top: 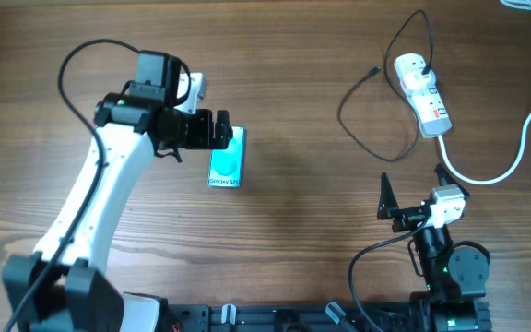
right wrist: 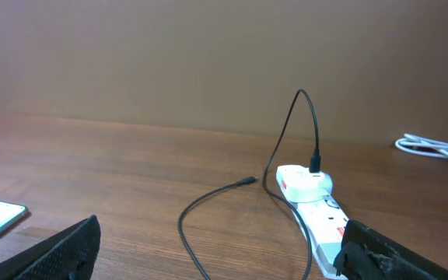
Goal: Plug charger to phone and switch on socket
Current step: 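Move the left gripper over the light-blue phone and lower it, then close the left gripper on the phone's long edges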
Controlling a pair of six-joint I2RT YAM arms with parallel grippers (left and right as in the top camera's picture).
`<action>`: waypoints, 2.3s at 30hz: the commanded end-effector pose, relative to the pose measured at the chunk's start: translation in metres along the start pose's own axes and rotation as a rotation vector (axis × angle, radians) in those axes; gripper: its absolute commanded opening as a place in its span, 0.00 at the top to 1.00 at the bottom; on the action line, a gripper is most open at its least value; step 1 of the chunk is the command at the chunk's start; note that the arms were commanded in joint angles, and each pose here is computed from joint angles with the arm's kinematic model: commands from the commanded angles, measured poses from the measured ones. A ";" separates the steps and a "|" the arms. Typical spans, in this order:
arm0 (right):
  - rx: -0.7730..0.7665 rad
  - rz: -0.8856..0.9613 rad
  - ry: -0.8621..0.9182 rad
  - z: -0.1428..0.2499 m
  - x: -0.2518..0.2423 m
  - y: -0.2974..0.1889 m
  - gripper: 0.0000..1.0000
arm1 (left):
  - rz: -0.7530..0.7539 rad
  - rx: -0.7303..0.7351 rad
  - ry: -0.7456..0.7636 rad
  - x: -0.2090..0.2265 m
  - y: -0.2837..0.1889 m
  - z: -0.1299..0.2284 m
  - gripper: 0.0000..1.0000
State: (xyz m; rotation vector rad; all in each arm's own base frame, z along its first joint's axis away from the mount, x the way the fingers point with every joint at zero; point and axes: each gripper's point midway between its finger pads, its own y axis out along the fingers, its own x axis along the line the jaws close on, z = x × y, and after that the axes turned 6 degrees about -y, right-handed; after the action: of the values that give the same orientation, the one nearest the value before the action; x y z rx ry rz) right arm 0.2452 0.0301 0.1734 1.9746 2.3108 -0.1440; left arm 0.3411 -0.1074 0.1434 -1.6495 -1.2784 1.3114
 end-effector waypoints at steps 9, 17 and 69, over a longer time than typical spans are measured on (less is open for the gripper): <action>-0.011 0.001 -0.019 -0.002 0.000 0.000 0.00 | -0.237 0.102 0.110 0.010 0.078 0.008 0.00; -0.011 0.001 -0.019 -0.002 0.000 0.000 0.00 | -0.268 0.119 0.073 0.016 0.103 0.010 0.00; -0.011 0.001 -0.018 -0.002 0.000 0.000 0.01 | -0.321 0.275 -0.021 0.044 0.165 0.052 0.00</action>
State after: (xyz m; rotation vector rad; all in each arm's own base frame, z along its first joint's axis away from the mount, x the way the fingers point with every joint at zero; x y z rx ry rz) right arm 0.2452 0.0301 0.1733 1.9748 2.3110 -0.1444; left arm 0.3552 -0.1229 -0.0035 -1.2175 -1.3672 1.2817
